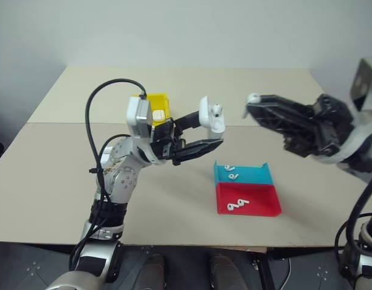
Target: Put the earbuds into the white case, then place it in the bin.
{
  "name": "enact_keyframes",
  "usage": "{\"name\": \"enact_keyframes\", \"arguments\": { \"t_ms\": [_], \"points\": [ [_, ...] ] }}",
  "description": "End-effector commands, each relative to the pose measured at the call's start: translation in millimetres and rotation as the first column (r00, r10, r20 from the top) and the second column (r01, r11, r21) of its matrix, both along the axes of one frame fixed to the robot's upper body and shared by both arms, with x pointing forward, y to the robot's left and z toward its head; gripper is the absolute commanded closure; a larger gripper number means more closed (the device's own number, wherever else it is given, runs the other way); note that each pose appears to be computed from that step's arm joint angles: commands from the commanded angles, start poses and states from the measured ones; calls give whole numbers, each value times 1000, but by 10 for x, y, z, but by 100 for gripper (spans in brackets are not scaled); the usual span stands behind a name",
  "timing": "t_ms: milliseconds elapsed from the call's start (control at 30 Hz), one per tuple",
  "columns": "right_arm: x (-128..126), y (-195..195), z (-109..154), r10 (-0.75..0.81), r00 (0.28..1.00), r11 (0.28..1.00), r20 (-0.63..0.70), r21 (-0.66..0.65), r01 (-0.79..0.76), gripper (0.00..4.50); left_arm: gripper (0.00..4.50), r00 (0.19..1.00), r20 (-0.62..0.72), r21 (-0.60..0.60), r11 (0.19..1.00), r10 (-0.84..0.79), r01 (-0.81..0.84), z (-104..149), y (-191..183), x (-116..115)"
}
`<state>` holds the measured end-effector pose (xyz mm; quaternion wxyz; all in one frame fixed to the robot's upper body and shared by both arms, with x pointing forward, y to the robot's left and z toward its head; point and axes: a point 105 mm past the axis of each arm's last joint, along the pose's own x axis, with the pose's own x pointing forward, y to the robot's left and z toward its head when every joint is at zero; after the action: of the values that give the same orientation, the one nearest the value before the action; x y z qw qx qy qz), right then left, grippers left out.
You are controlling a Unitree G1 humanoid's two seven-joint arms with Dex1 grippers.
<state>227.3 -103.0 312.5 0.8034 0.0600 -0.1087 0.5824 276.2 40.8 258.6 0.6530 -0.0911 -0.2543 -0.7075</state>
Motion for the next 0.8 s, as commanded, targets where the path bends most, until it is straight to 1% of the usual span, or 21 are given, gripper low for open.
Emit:
{"name": "enact_keyframes", "arguments": {
  "t_ms": [33,300,600,667,700,800],
  "points": [
    [-77,85,103,15,1000,999,22,33,-16,387,173,999,37,1,1000,-22,22,69,-18,-22],
    [-104,147,24,5,1000,1000,-9,-1,-5,387,173,999,34,13,999,-40,39,52,-19,-45],
    [-86,205,-109,-21,1000,996,8,-81,22,387,173,998,34,16,999,-48,48,45,-19,-69],
    [-70,192,-126,-28,1000,995,12,-98,29,315,173,998,36,13,999,-49,48,46,-23,-75],
    [-63,183,-134,-31,999,994,13,-104,32,293,173,998,37,12,999,-49,49,46,-28,-80],
    [-69,157,-151,-28,999,991,25,-127,31,187,173,998,41,10,999,-47,47,45,-35,-92]
  ]
}}
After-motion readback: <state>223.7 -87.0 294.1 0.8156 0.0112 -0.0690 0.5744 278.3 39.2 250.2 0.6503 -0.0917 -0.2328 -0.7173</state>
